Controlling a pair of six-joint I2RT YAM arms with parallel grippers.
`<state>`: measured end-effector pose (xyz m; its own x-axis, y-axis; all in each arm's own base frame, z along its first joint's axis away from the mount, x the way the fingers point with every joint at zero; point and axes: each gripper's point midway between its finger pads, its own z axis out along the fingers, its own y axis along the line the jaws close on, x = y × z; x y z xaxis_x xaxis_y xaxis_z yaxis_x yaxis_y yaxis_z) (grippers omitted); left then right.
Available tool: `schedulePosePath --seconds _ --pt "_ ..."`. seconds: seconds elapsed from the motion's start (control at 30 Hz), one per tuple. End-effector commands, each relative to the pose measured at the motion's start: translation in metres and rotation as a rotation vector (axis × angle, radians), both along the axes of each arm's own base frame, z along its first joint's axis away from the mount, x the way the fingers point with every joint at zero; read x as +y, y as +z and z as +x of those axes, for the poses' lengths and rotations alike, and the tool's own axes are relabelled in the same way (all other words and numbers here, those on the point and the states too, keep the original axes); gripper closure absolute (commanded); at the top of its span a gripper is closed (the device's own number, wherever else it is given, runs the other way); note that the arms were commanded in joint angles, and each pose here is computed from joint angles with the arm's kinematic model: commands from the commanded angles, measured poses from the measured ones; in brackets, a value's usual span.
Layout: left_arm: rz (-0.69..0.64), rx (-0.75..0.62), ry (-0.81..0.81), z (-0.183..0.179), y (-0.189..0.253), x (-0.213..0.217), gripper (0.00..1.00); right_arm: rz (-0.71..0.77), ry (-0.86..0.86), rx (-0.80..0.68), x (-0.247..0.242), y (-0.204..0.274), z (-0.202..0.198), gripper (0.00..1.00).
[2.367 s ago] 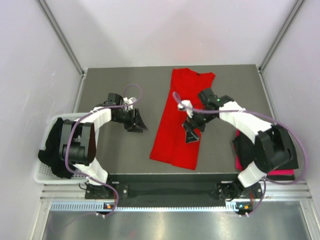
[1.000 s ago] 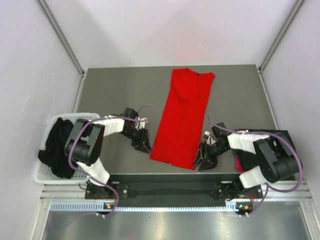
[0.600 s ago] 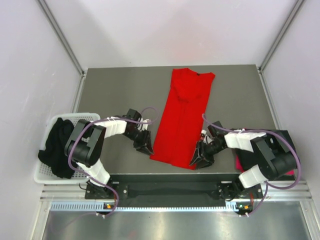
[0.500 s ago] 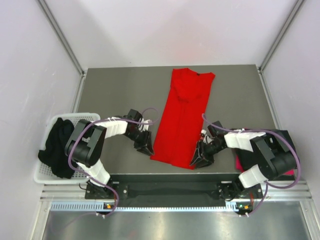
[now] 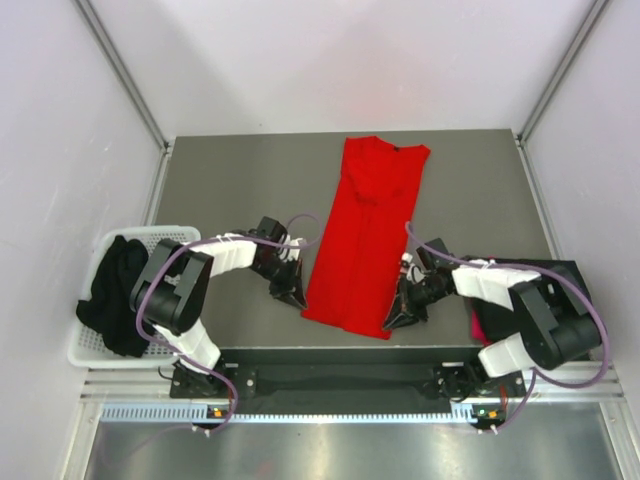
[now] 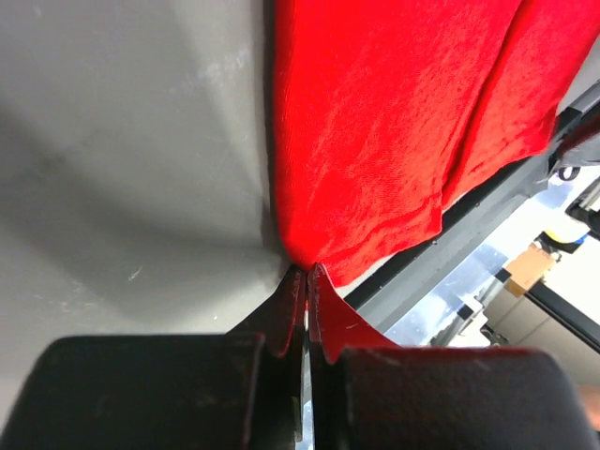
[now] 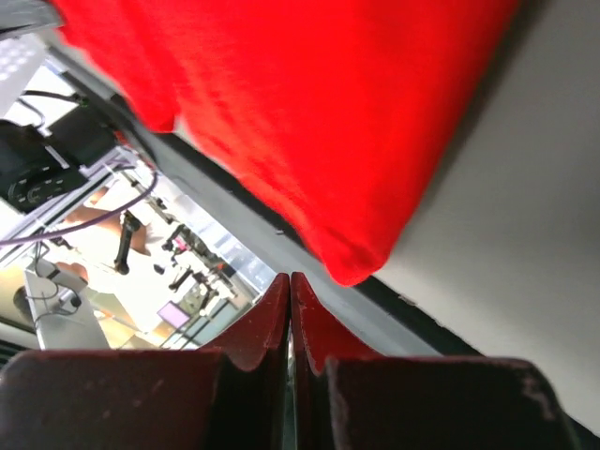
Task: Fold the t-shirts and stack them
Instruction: Fold the tshirt
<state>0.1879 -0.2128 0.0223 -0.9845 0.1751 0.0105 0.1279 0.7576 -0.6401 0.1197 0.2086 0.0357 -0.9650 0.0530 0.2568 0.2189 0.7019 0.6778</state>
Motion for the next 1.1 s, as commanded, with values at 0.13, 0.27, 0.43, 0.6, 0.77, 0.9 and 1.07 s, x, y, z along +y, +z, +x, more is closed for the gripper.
schedulePosePath --seconds 0.13,0.27,0.43,0.6,0.77,0.9,1.07 --pt "-0.022 -0.165 0.001 0.029 0.032 0.003 1.00 0.073 -0.013 -0.200 -0.004 0.035 0.033 1.00" --pt "-0.028 -0.198 -0.004 0.037 0.040 0.002 1.00 0.094 -0.014 -0.268 -0.009 0.049 0.042 1.00" --pt "-0.030 -0.197 -0.009 0.036 0.037 0.003 1.00 0.044 -0.045 -0.202 -0.025 0.030 0.020 0.57" --pt "-0.038 -0.180 -0.011 0.034 0.035 0.001 1.00 -0.019 -0.053 -0.154 -0.031 0.013 0.016 0.60" --pt "-0.047 -0.182 -0.013 0.034 0.036 0.000 1.00 -0.067 -0.024 -0.133 -0.030 0.002 0.022 0.65" --pt "-0.051 -0.180 -0.011 0.033 0.035 0.000 1.00 -0.068 0.009 -0.111 -0.023 -0.002 0.014 0.67" --pt "-0.060 -0.169 -0.012 0.034 0.034 -0.002 1.00 -0.071 0.031 -0.102 -0.015 -0.006 0.016 0.64"
